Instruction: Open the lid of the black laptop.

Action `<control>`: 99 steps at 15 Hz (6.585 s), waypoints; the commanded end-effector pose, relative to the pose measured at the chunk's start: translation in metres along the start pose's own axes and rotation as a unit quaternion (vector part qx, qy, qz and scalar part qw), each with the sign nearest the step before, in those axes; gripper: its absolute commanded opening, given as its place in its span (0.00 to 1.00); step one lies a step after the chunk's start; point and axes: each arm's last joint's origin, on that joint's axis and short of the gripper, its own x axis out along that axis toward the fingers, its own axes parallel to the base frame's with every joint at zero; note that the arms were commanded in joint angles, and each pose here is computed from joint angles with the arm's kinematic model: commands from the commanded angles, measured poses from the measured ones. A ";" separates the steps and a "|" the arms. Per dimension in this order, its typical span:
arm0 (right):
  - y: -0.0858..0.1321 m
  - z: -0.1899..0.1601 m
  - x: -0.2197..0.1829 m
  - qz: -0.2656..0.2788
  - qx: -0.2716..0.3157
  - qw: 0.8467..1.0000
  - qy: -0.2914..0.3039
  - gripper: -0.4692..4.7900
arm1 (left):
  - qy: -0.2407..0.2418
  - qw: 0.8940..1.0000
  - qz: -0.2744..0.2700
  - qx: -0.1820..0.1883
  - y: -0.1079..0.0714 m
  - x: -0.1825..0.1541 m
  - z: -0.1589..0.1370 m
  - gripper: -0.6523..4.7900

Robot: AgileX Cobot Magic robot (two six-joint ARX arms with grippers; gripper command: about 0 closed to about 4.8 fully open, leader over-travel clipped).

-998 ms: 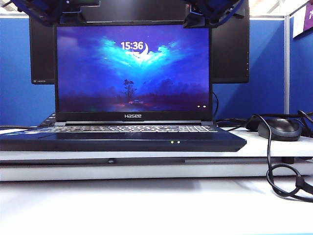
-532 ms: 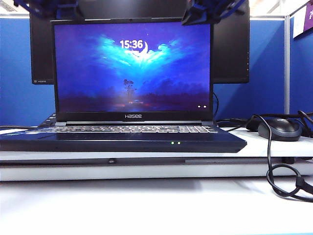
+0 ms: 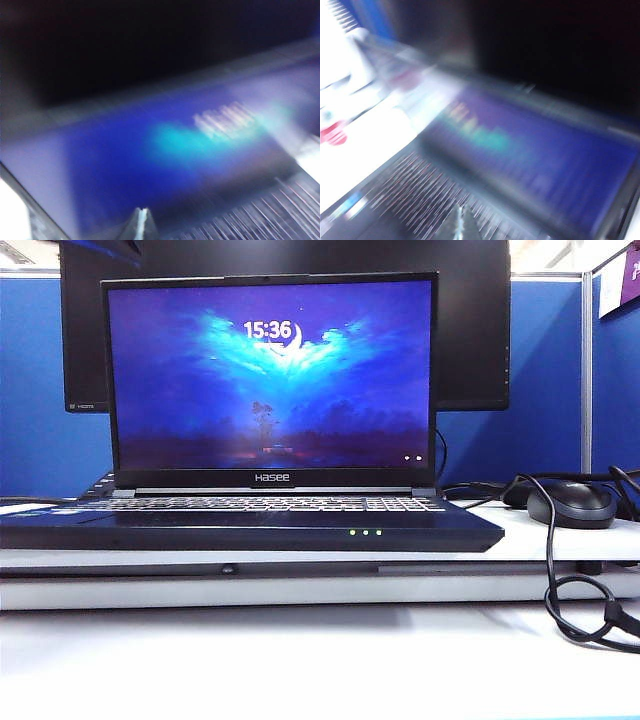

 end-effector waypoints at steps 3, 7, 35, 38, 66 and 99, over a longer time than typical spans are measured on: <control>0.016 -0.012 -0.054 0.037 0.003 0.996 0.078 0.09 | 0.167 0.981 -0.093 -0.042 -0.012 -0.042 -0.026 0.12; 0.031 -0.051 -0.094 0.068 0.014 0.996 0.057 0.09 | 0.145 0.978 -0.133 -0.072 -0.018 -0.081 -0.030 0.11; 0.012 -0.235 -0.107 -0.024 -0.013 0.983 -0.180 0.09 | -0.116 0.974 -0.060 -0.183 -0.034 -0.167 -0.115 0.11; 0.012 -0.236 -0.106 -0.015 -0.009 0.985 -0.173 0.09 | -0.094 0.963 -0.071 -0.241 -0.035 -0.165 -0.119 0.11; 0.012 -0.238 -0.106 -0.016 -0.009 0.986 -0.167 0.09 | -0.137 0.964 0.157 -0.168 -0.001 -0.111 -0.204 0.11; -0.025 -0.246 -0.109 -0.236 -0.003 0.959 -0.155 0.09 | -0.135 0.959 0.197 -0.150 0.002 -0.112 -0.204 0.11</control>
